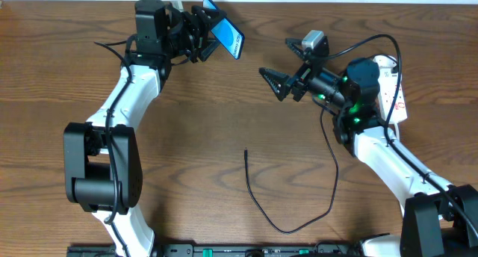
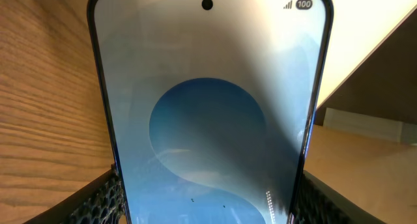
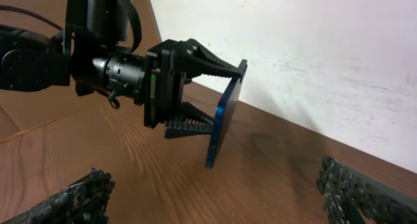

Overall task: Plug charger to phone and switch on socket
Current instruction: 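Move the open right gripper from rest toward the phone's edge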

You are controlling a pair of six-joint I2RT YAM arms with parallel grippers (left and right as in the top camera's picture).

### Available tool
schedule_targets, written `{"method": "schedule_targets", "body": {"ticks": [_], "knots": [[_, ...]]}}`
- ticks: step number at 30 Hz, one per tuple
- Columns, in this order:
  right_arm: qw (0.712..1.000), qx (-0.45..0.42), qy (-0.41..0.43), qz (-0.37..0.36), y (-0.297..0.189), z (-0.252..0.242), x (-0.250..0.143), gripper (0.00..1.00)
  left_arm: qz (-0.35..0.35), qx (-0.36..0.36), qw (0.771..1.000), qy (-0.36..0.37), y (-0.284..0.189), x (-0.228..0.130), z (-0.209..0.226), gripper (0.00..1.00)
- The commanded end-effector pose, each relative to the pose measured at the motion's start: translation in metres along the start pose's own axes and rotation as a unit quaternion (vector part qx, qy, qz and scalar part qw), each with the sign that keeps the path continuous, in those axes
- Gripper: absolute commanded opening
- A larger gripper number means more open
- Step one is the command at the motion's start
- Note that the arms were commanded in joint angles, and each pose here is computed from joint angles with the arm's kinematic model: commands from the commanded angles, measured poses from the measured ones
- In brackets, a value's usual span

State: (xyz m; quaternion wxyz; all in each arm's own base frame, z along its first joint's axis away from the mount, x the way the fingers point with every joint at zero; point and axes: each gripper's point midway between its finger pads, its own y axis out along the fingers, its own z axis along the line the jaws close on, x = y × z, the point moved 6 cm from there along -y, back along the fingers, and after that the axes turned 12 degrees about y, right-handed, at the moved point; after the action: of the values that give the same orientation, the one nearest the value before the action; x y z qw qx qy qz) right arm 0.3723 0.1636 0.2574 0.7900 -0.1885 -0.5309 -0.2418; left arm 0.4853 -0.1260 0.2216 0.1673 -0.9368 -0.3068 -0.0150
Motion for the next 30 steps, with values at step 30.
{"method": "schedule_targets", "body": {"ticks": [30], "knots": [[0.989,0.139,0.007,0.057,0.031,-0.075,-0.078,0.99,-0.018,-0.019,1.0,0.006,-0.011,0.004,-0.025,0.07]]}}
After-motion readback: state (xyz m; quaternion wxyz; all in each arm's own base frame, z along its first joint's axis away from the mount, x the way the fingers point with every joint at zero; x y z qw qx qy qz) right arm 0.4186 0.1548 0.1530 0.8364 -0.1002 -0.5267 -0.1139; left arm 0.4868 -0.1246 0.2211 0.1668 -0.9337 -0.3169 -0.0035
